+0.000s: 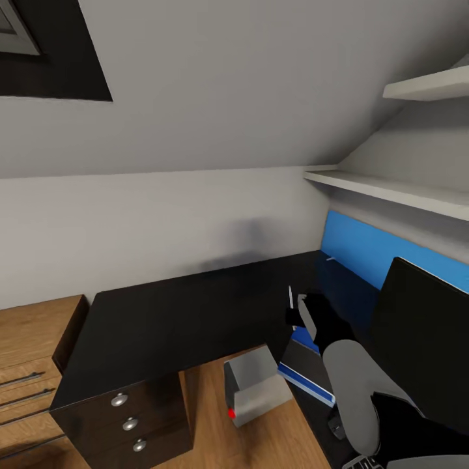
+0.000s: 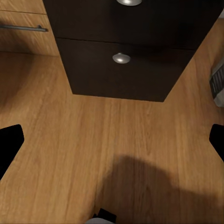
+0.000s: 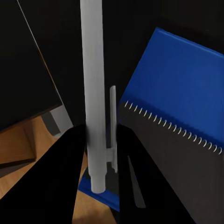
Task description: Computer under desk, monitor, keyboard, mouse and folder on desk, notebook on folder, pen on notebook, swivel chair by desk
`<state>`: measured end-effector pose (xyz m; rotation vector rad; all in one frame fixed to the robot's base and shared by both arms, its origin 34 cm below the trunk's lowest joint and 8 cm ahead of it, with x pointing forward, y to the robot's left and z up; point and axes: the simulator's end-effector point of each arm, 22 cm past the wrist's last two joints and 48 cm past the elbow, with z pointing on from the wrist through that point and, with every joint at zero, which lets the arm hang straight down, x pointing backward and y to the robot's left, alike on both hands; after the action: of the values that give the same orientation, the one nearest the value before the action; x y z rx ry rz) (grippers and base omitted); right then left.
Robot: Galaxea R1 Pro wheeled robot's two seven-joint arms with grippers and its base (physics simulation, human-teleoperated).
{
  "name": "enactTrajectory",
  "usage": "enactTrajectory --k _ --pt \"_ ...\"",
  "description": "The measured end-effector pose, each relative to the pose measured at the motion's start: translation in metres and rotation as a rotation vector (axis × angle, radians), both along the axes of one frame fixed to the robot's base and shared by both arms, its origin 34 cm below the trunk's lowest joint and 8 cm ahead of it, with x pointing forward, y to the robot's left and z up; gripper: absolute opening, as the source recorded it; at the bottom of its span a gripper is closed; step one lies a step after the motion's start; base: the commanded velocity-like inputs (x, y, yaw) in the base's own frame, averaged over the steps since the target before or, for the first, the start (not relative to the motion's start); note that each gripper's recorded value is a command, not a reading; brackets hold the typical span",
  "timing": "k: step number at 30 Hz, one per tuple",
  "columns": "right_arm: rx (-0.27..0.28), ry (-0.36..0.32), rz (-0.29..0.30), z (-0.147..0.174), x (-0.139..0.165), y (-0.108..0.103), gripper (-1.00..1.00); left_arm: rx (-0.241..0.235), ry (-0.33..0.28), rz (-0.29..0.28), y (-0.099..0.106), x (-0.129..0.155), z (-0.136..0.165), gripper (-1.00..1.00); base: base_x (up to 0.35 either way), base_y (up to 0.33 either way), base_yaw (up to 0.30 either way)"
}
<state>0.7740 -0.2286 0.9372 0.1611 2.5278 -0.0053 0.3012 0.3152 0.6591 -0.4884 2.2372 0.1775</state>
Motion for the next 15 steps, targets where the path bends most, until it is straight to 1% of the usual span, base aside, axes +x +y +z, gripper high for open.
enactTrajectory --k 7,11,15 --pt "0.003 0.010 0.001 -0.0030 -0.0030 0.0024 -1.00 0.001 0.002 0.000 0.0013 -0.0005 -0.0002 1.00 0.000 -0.003 -0.010" --pt "0.005 0.017 0.005 -0.0044 -0.0051 0.0062 -1.00 0.002 0.000 0.000 0.0017 0.0000 0.0001 1.00 0.000 -0.001 -0.132" --pt "0.007 0.026 0.010 -0.0073 -0.0076 0.0085 -1.00 0.002 -0.002 -0.001 0.0017 0.0007 0.0005 1.00 0.000 0.000 -0.197"
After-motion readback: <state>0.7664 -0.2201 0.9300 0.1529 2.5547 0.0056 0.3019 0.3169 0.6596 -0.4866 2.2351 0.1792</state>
